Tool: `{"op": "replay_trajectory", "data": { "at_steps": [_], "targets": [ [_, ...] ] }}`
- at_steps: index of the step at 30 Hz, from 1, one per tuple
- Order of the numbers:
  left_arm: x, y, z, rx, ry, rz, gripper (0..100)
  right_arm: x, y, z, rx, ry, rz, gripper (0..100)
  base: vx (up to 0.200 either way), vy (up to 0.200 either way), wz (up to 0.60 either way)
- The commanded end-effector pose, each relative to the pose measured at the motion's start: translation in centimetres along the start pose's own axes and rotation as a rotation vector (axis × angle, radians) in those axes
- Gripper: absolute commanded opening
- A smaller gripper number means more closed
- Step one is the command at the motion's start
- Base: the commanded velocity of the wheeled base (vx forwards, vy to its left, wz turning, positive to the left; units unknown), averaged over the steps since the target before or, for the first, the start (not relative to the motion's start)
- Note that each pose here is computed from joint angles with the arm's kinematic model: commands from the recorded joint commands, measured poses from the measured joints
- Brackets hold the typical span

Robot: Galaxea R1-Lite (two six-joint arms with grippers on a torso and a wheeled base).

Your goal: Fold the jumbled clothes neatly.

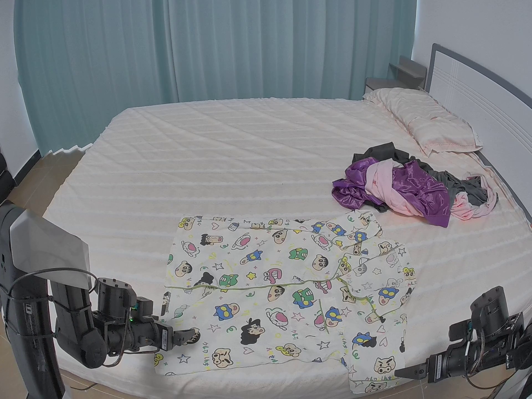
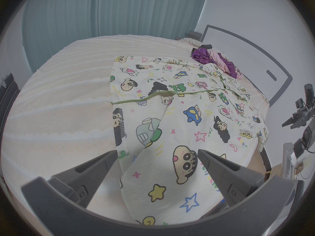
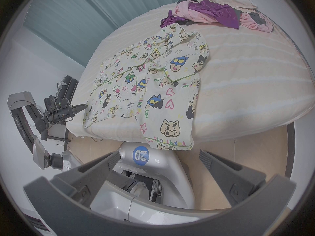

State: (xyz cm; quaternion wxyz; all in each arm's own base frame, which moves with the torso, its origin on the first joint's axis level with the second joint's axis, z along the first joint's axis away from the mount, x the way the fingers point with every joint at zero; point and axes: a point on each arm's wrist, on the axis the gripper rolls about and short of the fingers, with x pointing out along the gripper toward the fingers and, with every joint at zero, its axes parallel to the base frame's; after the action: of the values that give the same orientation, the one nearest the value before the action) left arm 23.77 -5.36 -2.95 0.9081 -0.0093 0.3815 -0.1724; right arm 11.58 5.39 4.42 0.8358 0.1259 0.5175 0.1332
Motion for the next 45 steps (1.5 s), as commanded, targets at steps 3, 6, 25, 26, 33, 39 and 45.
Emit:
{"op": "replay_trajectory", "data": {
  "at_steps": [3,6,25,26,33,39,45],
  "targets": [
    [0.8,0.0,-0.5,0.001,0.019,-0.002,100,-0.1,-0.2,-0.5,0.002,0.010,-0.004,100,0.000,0.000,0.00],
    [0.8,-0.1,-0.5,0.005,0.019,-0.007,100,-0.2,-0.2,-0.5,0.002,0.009,-0.002,100,0.000,0.000,0.00],
    [1.2,0.1,0.2,0.013,-0.018,0.113,0,-0.1,0.0,-0.6,-0.006,0.023,0.011,100,0.000,0.000,0.00],
    [1.0,-0.1,0.3,0.020,-0.024,0.122,0,-0.1,0.0,-0.6,-0.008,0.023,0.011,100,0.000,0.000,0.00],
    [0.7,-2.8,0.6,0.092,-0.044,0.096,0,-0.2,0.0,-0.7,-0.011,0.030,0.008,100,0.000,0.000,0.00],
    [1.0,-5.8,-0.2,0.177,-0.025,0.076,0,-0.2,0.0,-0.7,-0.014,0.029,0.009,100,0.000,0.000,0.00],
    [0.8,-8.9,-1.5,0.266,-0.005,0.023,0,-0.7,0.0,-1.0,-0.024,0.031,0.019,100,0.000,0.000,0.00]
  ]
}}
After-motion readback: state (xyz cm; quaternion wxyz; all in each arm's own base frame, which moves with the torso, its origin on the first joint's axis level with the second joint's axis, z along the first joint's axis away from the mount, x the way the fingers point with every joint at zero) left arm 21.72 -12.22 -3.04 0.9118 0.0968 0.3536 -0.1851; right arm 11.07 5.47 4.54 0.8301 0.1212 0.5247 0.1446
